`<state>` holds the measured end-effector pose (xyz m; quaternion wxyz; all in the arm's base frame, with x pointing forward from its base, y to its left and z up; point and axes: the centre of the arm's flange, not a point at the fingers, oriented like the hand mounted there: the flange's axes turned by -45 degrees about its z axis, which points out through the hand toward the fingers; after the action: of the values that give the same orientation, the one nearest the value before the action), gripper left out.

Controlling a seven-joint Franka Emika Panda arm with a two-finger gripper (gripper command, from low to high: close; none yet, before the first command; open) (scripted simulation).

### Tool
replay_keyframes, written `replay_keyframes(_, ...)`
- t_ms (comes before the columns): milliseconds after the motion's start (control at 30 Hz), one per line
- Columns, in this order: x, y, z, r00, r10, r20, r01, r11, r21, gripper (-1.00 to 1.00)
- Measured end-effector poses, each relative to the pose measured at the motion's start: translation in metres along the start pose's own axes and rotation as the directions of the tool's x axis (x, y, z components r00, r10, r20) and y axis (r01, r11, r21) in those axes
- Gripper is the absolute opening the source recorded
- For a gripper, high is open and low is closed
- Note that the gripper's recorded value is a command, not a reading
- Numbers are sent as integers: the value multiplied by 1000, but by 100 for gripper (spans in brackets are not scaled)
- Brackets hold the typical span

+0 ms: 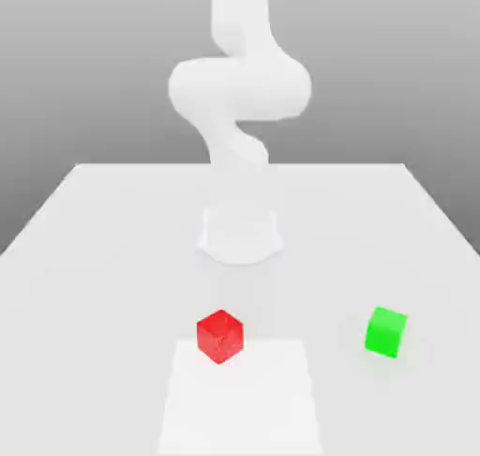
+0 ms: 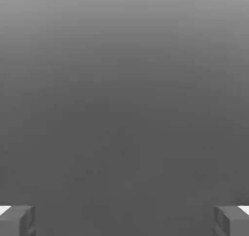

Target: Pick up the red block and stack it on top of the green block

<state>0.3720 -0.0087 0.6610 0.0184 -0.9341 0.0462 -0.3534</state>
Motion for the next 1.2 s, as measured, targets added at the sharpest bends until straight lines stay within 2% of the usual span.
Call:
replay_keyframes(233,-83,26,158,933,269,238,-255,963,-89,0)
replay_keyframes(467,-225,44,267,745,528,408,-432,847,-308,0)
replay_keyframes(600,-322,55,309,606,659,446,-476,749,-460,0)
replay_keyframes(833,-370,59,349,580,679,449,-481,731,-485,0)
replay_keyframes(867,-375,59,353,580,680,449,-480,730,-486,-100)
replay_keyframes(1200,-361,59,341,582,679,448,-481,732,-483,-100)
